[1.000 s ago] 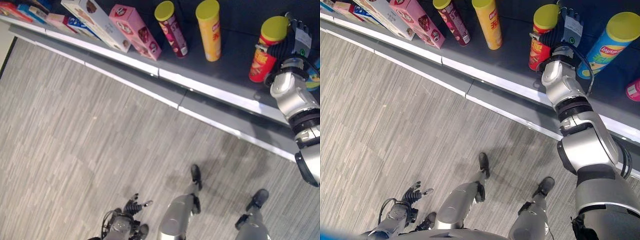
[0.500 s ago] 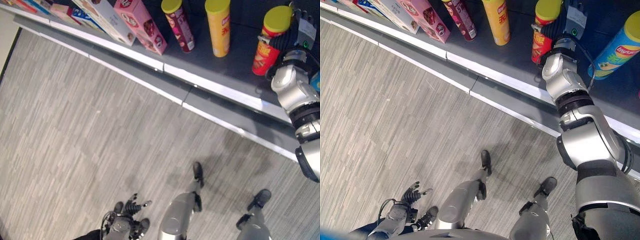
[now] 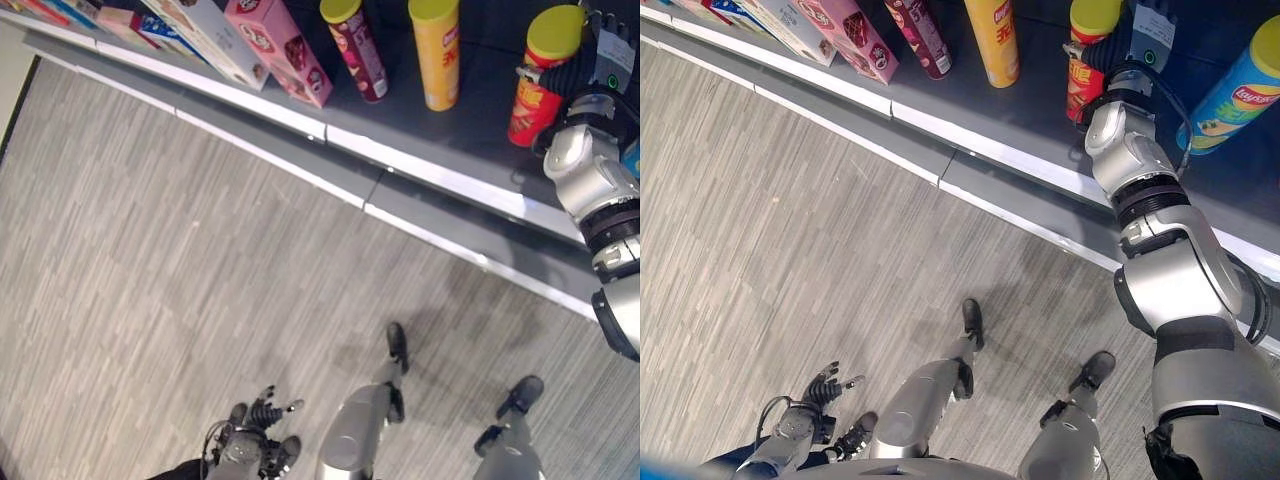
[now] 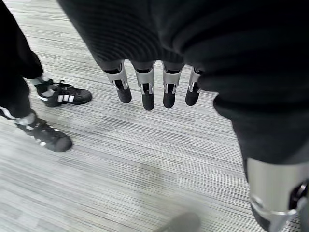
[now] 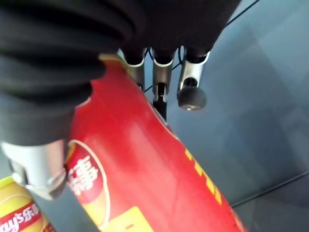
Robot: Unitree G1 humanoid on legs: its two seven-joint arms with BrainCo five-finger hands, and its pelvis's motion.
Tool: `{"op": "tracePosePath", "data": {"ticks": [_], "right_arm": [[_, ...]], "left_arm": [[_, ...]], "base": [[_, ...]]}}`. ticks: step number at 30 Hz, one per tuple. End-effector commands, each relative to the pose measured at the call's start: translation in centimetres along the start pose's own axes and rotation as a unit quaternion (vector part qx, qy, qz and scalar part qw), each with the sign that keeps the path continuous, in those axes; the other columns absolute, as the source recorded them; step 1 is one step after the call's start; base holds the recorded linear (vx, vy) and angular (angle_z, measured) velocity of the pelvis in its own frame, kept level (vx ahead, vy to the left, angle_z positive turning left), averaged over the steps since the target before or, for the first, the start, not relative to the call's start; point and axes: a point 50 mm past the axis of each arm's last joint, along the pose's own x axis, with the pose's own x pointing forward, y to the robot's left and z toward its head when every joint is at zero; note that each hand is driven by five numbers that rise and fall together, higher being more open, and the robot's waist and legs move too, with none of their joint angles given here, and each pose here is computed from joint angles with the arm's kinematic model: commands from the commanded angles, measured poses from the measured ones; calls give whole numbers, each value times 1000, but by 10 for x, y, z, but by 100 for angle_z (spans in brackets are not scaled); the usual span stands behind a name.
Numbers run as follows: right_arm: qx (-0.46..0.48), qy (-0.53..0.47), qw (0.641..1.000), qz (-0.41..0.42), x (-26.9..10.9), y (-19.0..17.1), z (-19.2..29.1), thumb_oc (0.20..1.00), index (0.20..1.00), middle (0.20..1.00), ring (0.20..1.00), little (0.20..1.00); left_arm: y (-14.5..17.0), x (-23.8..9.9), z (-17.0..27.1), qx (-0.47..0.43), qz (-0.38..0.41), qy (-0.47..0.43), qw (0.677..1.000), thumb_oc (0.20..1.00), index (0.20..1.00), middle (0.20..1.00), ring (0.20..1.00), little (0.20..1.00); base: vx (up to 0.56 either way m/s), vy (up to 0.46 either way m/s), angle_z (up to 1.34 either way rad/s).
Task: Put the goods on the table back onto the shelves and tidy them up.
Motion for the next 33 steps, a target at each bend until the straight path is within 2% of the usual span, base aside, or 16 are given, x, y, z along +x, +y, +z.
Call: {"op": "tracePosePath", "data": {"ticks": [1, 23, 24, 25, 33], "right_arm": [[-20, -65, 995, -67, 27, -35, 28, 200, 200, 200, 200, 200], [-11, -57, 997, -50, 27, -30, 30, 200, 200, 200, 200, 200], [-10, -56, 997, -49, 27, -29, 30, 304, 304, 304, 304, 304], [-10, -56, 997, -49, 27, -29, 30, 1000, 1000, 1000, 1000, 1000], [12, -74, 995, -63, 27, -33, 39, 1000, 1000, 1000, 1000, 1000]], "left_arm": [[15, 8, 19, 30, 13, -26, 999, 1000, 1000, 1000, 1000, 1000], [18, 7, 17, 35, 14, -26, 999, 1000, 1000, 1000, 1000, 1000], [18, 7, 17, 34, 13, -26, 999, 1000, 1000, 1000, 1000, 1000], [18, 7, 17, 34, 13, -27, 999, 1000, 1000, 1000, 1000, 1000], [19, 8, 21, 37, 13, -31, 999, 1000, 1000, 1000, 1000, 1000]], "base": [[0, 0, 0], [0, 0, 0], [0, 0, 0], [0, 0, 0], [0, 0, 0]]}}
